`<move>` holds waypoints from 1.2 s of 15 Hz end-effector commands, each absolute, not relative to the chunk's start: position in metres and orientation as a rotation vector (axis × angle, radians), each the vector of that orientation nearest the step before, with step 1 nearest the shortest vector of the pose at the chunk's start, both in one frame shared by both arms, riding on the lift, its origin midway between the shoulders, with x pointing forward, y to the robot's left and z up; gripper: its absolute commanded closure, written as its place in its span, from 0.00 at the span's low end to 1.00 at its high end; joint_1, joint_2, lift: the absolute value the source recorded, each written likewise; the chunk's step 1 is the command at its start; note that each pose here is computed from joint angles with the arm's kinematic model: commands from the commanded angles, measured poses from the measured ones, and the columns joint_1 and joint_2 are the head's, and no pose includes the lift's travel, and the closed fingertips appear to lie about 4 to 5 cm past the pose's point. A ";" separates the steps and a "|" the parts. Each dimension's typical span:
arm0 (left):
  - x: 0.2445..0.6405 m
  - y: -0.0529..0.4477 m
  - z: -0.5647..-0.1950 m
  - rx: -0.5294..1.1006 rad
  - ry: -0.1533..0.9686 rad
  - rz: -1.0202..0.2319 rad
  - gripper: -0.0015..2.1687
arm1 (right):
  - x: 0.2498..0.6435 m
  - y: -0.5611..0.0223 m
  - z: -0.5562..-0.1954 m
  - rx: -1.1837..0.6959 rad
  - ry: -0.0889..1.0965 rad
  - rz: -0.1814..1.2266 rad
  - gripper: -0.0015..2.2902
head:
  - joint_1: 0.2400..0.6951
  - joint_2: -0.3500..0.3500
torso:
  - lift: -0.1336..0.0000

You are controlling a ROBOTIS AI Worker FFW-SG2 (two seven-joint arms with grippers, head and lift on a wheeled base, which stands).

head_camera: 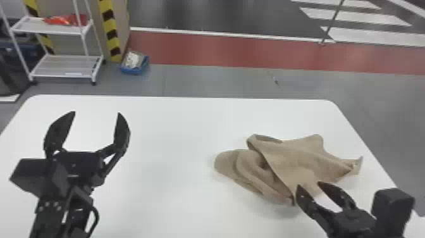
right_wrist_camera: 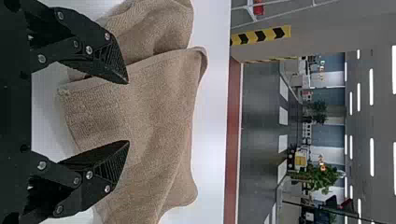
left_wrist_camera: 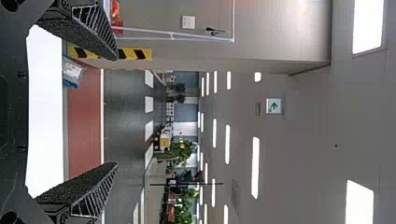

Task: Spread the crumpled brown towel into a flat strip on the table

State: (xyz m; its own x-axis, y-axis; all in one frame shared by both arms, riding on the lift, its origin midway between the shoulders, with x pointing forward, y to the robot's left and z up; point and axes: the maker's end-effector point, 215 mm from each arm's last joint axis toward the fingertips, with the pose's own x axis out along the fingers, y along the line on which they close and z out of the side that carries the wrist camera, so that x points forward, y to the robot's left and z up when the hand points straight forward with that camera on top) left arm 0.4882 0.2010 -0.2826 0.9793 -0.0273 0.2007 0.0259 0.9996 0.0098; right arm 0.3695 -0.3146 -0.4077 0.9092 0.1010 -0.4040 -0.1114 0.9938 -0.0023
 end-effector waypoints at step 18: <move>0.487 0.199 -0.283 0.005 -0.202 -0.030 0.04 | 0.363 -0.319 -0.431 -0.036 0.520 0.161 0.69 | 1.00 0.27 | 0.07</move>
